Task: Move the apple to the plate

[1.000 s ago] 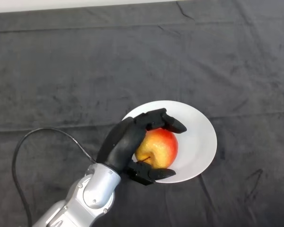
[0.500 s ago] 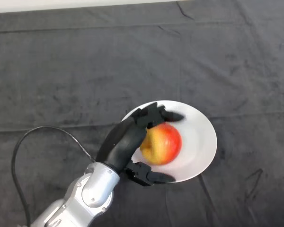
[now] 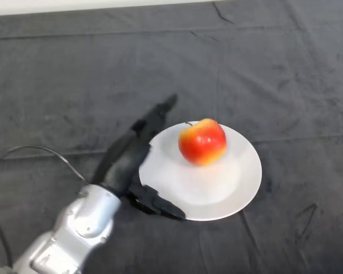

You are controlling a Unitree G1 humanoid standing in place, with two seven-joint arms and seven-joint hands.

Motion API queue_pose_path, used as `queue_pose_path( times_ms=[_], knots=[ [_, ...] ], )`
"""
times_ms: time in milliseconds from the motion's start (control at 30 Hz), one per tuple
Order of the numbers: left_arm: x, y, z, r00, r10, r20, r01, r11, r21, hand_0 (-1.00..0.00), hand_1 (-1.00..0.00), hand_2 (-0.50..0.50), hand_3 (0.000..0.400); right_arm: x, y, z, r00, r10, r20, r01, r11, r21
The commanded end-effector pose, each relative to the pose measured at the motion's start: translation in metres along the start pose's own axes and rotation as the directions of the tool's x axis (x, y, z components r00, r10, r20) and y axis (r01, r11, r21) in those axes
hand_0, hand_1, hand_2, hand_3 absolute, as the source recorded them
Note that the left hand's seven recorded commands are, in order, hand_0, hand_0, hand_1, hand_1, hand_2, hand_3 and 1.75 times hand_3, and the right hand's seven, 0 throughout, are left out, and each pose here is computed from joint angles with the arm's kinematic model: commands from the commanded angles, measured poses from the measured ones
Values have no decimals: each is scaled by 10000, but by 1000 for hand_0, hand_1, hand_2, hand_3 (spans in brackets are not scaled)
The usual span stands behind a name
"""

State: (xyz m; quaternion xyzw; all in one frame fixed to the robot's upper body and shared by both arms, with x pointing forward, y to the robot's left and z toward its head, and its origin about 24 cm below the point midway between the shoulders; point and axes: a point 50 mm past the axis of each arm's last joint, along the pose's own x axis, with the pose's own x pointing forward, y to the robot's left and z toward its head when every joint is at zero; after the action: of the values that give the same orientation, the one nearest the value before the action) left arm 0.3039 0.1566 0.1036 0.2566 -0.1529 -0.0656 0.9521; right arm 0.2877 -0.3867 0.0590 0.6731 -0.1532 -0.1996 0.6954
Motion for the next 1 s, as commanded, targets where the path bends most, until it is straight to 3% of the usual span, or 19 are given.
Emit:
queue_pose_path(
  times_ms=[33, 333, 1000],
  knots=[
    [46, 265, 184, 9923, 708, 1013, -741, 9969, 284, 0, 0, 0, 0, 58, 109, -30, 9996, 289, -14, -289, 9995, 151],
    [-13, 814, 157, 9488, 2948, 1135, -3002, 9533, 331, 0, 0, 0, 0, 58, 109, -30, 9996, 289, -13, -288, 9995, 151],
    [-352, 1757, 135, 7850, 6024, 1446, -6177, 7788, 1089, 0, 0, 0, 0, 58, 109, -30, 9996, 289, -14, -289, 9995, 150]
  ],
)
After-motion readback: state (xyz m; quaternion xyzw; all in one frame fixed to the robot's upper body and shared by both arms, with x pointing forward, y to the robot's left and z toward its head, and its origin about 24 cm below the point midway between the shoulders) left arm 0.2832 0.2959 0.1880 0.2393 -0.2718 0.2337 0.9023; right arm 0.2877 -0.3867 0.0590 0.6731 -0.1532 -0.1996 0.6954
